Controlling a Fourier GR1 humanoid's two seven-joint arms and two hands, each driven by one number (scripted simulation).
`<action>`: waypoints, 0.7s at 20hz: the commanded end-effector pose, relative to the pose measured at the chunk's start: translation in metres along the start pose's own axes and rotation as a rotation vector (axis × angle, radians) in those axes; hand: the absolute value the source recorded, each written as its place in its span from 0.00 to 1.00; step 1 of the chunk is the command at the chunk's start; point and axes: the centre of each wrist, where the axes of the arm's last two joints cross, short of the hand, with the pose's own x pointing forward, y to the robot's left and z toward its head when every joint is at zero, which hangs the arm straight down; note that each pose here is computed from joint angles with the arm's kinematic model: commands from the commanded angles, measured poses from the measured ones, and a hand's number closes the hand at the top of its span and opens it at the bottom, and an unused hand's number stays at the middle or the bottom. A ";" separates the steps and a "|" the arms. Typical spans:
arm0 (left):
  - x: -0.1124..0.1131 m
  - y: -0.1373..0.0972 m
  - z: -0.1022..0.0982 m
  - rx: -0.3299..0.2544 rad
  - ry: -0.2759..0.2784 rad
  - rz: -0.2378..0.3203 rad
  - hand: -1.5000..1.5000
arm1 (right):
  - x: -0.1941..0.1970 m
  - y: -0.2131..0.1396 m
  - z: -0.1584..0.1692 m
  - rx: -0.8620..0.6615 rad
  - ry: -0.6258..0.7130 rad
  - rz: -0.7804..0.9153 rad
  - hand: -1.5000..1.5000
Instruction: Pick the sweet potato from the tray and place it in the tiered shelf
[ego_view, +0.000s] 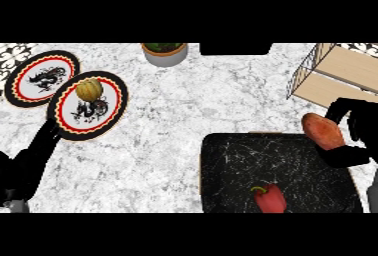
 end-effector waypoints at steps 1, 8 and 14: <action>-0.001 -0.007 -0.004 0.012 -0.003 -0.004 0.50 | 0.005 -0.043 0.021 -0.068 -0.012 -0.171 1.00; 0.013 0.009 -0.012 -0.004 -0.004 -0.002 0.50 | 0.013 -0.110 0.069 -0.181 0.003 -0.289 1.00; 0.002 -0.001 -0.001 -0.015 -0.009 -0.008 0.50 | 0.022 -0.152 0.077 -0.279 0.004 -0.353 1.00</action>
